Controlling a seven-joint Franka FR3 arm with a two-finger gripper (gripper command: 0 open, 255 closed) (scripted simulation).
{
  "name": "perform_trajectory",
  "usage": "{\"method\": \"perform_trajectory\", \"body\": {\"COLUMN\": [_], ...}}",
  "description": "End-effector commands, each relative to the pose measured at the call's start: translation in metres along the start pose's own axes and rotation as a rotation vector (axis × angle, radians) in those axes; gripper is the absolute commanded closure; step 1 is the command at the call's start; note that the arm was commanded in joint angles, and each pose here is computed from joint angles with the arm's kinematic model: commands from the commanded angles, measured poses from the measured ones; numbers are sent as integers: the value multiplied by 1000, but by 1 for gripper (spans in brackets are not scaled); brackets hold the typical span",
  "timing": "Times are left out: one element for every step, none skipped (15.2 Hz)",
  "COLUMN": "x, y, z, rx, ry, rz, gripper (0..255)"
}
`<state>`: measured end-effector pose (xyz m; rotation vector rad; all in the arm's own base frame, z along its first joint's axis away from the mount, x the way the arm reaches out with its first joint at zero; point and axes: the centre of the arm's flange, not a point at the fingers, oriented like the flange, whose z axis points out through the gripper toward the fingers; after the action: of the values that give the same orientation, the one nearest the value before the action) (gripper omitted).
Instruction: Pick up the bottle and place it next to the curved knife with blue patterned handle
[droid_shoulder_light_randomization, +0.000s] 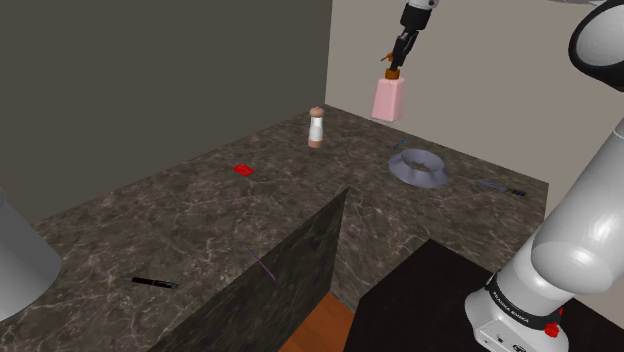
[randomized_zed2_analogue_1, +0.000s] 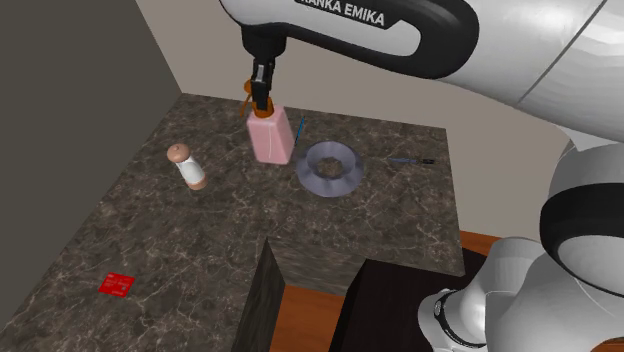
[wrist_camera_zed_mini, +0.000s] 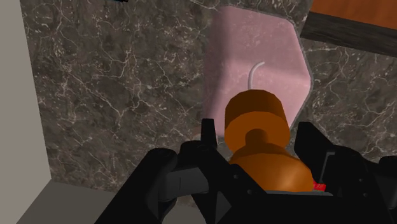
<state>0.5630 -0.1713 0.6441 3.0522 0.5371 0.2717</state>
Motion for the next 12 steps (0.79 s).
{"method": "perform_trajectory", "body": {"x": [2,3,4,5,6,7,8,8,9,-3,-15,-27], "y": [0,0,1,1,1,2,2,2,2,8,14,20], "z": [-11,-16,-21,-26,-32,-37,-42,-47,-49,-51,-52,-54], "rx": [0,0,0,0,0,0,0,0,0,0,0,0], "ry": [0,0,0,0,0,0,0,0,0,0,0,0], "rz": [0,0,0,0,0,0,0,0,0,0,0,0], "gripper": [255,255,255,255,255,255,255,255,255,255,255,255]}}
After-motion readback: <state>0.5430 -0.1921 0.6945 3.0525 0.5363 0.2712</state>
